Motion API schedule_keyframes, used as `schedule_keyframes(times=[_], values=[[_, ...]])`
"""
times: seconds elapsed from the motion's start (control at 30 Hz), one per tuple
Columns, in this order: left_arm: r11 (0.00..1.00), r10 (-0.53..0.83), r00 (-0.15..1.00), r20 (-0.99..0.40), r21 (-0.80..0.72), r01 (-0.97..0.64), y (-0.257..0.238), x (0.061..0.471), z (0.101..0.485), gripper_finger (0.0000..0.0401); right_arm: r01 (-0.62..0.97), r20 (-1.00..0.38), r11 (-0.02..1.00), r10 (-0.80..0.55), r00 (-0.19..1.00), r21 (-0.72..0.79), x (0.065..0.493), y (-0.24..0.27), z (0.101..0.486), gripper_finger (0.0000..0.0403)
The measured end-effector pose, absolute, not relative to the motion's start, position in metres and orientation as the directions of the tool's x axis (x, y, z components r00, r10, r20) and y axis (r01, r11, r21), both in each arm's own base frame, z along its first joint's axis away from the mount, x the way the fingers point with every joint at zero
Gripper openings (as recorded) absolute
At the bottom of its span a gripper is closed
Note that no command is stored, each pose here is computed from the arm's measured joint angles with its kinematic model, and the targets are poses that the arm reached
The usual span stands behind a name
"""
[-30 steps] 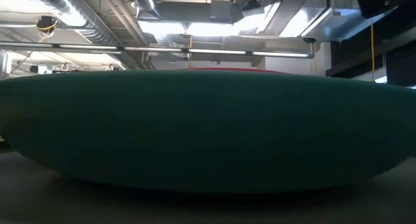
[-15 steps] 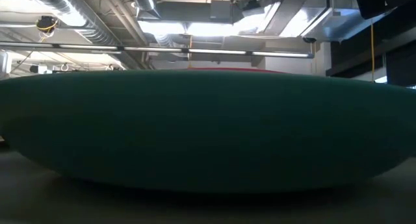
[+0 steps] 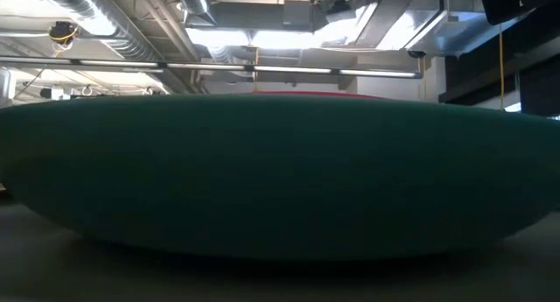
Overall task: Stack plastic plates
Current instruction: Stack the white plate on top of the pink plate
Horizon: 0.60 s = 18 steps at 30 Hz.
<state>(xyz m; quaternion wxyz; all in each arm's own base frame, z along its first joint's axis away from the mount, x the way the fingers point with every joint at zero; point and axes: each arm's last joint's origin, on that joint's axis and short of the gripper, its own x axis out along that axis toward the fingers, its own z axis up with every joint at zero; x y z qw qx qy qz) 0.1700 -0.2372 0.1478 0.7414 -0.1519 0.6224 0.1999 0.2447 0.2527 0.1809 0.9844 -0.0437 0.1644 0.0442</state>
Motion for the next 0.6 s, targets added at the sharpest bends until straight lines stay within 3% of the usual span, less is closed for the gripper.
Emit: schedule_keyframes(times=[0.6], values=[[0.897, 0.136, 0.137, -0.981, 0.063, -0.439, -0.2333, 0.1748, 0.1554, 0.0009, -0.098, -0.326, 0.993, 0.072, 0.943, -0.065, 0.2451, 0.2525, 0.1811, 0.0159]])
